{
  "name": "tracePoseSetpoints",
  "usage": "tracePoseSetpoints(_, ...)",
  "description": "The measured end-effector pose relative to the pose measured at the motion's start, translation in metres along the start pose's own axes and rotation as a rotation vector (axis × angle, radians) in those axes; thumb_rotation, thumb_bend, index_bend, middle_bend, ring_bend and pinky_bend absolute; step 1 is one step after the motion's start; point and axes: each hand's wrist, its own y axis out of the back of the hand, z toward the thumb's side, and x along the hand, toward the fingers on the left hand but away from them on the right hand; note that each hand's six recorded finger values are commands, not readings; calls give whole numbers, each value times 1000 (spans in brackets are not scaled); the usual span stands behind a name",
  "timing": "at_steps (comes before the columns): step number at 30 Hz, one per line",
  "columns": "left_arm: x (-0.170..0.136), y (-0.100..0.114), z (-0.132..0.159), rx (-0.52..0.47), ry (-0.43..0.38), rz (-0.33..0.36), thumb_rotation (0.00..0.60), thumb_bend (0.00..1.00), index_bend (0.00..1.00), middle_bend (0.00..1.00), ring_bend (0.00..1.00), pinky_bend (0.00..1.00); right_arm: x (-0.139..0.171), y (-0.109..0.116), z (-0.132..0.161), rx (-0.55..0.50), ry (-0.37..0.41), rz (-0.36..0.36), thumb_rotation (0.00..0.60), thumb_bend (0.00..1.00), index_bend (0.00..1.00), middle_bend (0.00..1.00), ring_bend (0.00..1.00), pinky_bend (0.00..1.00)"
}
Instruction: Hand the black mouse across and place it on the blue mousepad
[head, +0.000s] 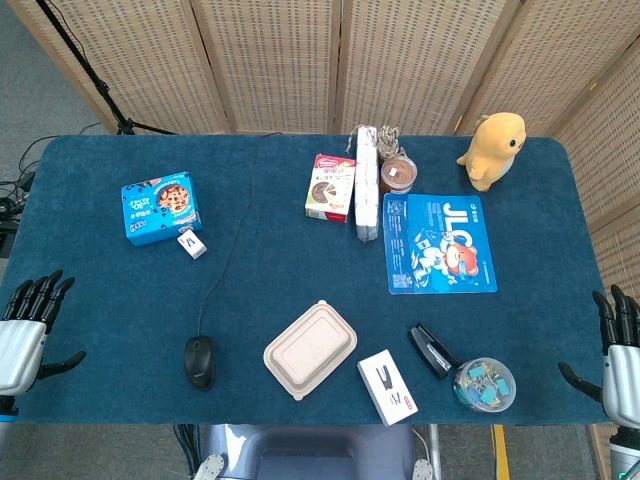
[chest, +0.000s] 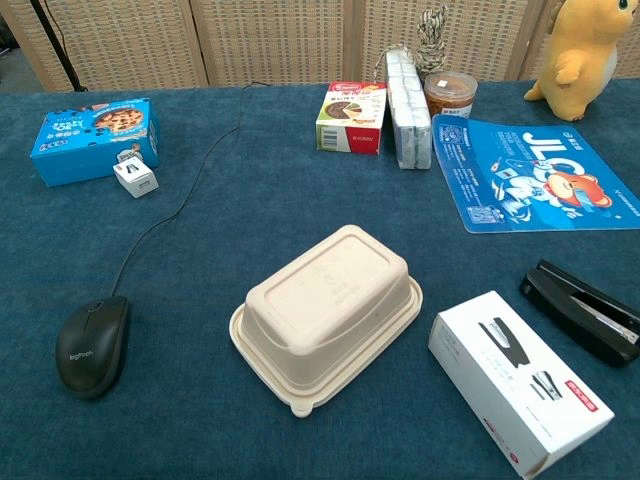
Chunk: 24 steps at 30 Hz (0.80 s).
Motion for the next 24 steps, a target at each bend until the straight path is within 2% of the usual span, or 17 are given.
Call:
tracePoseSetpoints(5,-2,-2,4,5,-19,-13,600,16,0,0,0,0,1,1,0,-31,-1,11,600,0,0,0,0,0)
tracePoseSetpoints(8,-2,-5,9,18,-59,-29,600,16,0,0,0,0,2,1,3,-53,5,13,600,0,0,0,0,0)
tracePoseSetpoints(11,-1,-9,16,47,-123,-48,600,16,0,0,0,0,1,2,4,-54,8,8,600,0,0,0,0,0)
tracePoseSetpoints(17,7,-19,27,172,-276,-74,600,16,0,0,0,0,-2,2,4,-52,-3,5,600,0,0,0,0,0)
tracePoseSetpoints(24,17,-52,51,363,-513,-129,600,34,0,0,0,0,-3,-9,4,-35,-11,43,600,0,0,0,0,0)
